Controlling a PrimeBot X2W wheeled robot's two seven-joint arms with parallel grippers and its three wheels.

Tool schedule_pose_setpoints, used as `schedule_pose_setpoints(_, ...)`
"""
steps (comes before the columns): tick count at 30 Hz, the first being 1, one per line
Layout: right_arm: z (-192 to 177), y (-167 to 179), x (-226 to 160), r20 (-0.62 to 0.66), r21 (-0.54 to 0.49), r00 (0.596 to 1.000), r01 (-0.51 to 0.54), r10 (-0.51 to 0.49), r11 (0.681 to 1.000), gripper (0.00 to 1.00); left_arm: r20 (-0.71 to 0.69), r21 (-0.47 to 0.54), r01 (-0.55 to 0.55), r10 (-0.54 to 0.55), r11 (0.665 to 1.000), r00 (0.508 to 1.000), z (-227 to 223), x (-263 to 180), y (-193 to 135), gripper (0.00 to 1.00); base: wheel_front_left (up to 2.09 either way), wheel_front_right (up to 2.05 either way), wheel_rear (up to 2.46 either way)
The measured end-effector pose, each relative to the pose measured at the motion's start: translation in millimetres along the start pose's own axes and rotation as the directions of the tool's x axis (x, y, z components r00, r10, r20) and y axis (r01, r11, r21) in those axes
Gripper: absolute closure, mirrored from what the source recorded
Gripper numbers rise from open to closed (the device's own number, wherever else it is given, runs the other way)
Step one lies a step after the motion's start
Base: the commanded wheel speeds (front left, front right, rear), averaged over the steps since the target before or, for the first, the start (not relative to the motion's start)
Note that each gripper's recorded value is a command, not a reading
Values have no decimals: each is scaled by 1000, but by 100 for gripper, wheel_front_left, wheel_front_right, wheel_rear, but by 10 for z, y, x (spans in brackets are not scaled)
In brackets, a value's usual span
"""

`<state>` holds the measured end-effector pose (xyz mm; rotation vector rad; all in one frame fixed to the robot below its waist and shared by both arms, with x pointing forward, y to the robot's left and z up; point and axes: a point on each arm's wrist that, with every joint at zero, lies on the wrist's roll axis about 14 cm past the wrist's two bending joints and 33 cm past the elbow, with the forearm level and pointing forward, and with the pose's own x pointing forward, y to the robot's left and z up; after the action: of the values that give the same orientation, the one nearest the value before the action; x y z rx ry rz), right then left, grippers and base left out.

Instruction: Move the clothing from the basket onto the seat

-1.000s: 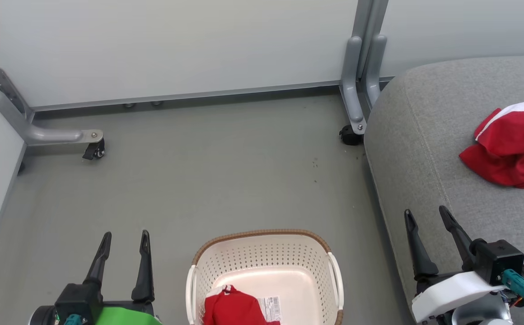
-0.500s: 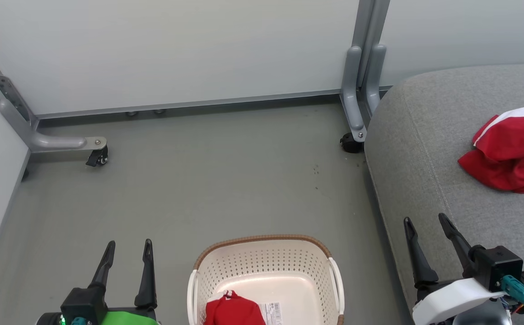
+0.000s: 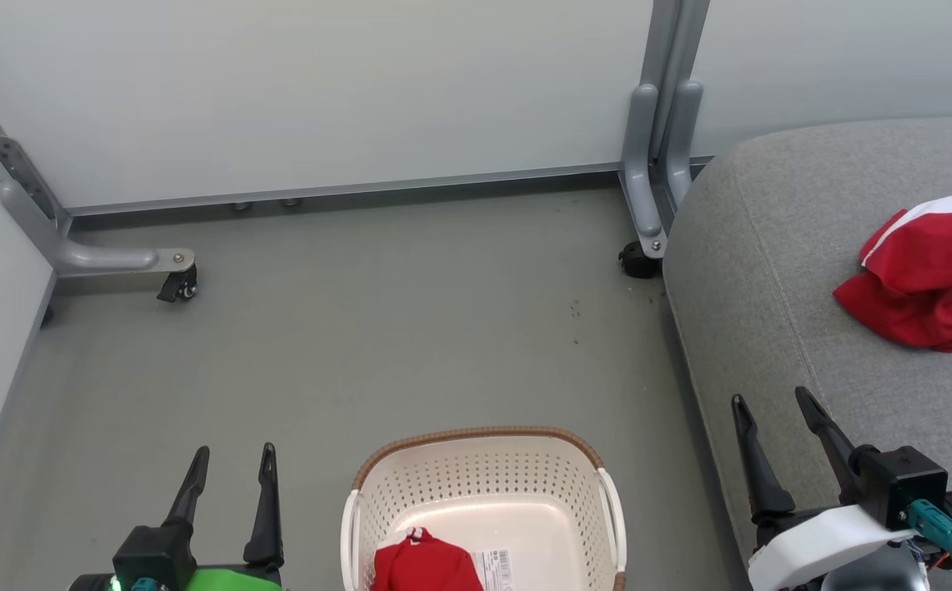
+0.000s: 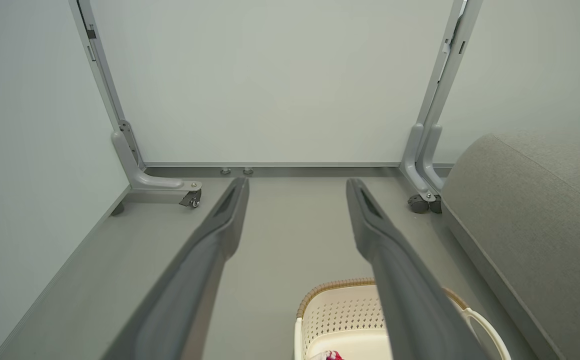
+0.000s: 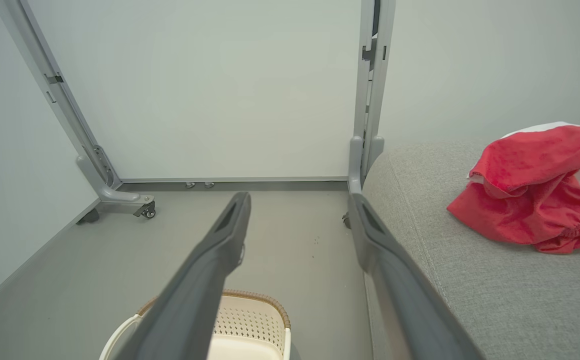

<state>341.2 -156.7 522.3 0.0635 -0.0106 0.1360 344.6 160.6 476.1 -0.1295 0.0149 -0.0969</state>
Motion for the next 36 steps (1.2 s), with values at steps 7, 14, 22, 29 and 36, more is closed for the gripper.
schedule_pose_setpoints(7,17,0,75,5,-2,1000,-4,4,1000,0,-2,13,14,-14,1000,1000,0,101,-26,0,0,0,0)
schedule_pose_setpoints(14,81,-3,346,33,-9,999,-15,15,1000,0,-58,62,147,-143,987,988,-160,438,-389,0,0,0,0)
schedule_pose_setpoints(22,-4,40,707,36,-12,998,-42,42,999,0,-273,81,357,-324,931,906,-840,673,-873,0,0,0,0)
schedule_pose_setpoints(29,-245,-31,961,9,-1,999,-33,33,999,0,-486,79,514,-417,854,768,-1559,705,-1084,0,0,0,0)
schedule_pose_setpoints(36,-589,-96,1171,-32,28,999,-25,26,999,0,-654,87,666,-462,741,599,-2190,716,-1179,0,0,0,0)
